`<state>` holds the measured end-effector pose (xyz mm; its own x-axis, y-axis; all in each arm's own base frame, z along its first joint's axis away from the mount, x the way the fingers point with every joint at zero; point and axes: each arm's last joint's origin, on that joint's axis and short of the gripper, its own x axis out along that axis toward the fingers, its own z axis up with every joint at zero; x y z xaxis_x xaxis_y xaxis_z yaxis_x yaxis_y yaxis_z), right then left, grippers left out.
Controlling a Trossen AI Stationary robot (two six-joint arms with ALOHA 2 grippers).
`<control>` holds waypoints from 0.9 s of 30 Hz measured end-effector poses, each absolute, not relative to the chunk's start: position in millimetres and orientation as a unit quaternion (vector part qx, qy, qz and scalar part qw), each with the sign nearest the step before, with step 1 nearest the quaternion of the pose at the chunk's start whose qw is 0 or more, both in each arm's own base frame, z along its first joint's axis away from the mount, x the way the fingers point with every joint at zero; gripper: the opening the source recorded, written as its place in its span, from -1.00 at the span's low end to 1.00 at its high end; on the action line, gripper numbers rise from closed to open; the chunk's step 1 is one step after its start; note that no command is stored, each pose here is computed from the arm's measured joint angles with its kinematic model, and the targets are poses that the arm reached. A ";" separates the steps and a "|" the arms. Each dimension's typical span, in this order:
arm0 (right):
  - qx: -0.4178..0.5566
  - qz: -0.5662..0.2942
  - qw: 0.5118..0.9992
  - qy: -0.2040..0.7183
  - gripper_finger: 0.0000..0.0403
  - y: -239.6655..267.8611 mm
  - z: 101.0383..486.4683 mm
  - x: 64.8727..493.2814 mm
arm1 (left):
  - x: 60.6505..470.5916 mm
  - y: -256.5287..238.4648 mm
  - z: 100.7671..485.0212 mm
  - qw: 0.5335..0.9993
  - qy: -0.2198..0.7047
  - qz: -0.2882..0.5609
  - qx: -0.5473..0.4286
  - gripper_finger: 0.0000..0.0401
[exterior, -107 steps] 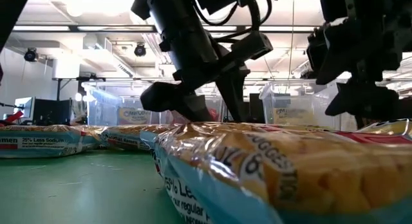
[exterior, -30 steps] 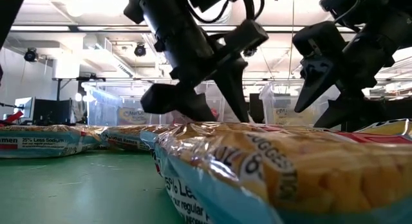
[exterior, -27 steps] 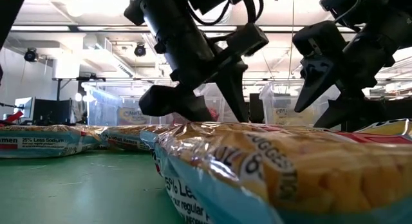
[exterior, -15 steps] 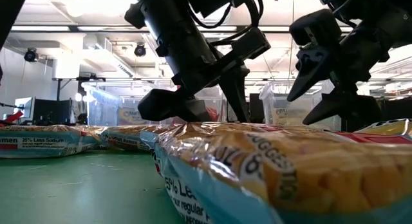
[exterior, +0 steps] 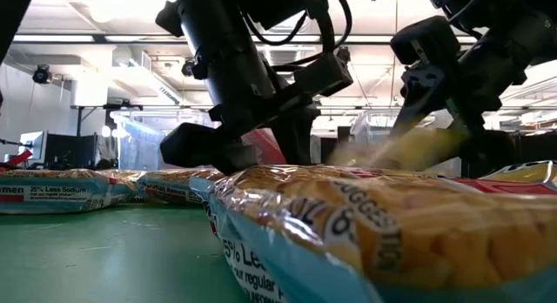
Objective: Sort Maruchan noodles
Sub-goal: Put the bottom yellow noodle pack into the top right transparent bin
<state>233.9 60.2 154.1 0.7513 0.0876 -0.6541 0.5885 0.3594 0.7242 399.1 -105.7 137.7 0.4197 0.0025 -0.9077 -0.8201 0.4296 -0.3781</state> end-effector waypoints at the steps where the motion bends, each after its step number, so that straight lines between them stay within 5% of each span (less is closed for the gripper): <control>1: 0.543 -0.164 0.763 0.310 0.01 59.9 154.4 234.3 | 399.3 -105.4 137.7 0.713 0.454 0.289 -0.450 -0.16; 12: 0.545 -0.150 0.766 0.306 0.11 58.9 156.4 236.3 | 399.9 -103.2 141.2 0.718 0.449 0.285 -0.449 -0.15; 19: 0.535 -0.182 0.744 0.356 0.22 53.2 147.7 229.5 | 414.8 -103.8 171.0 0.772 0.416 0.247 -0.412 -0.15; 27: 0.534 -0.175 0.740 0.370 0.23 54.0 146.9 228.4 | 420.2 -101.8 177.6 0.783 0.394 0.253 -0.411 -0.15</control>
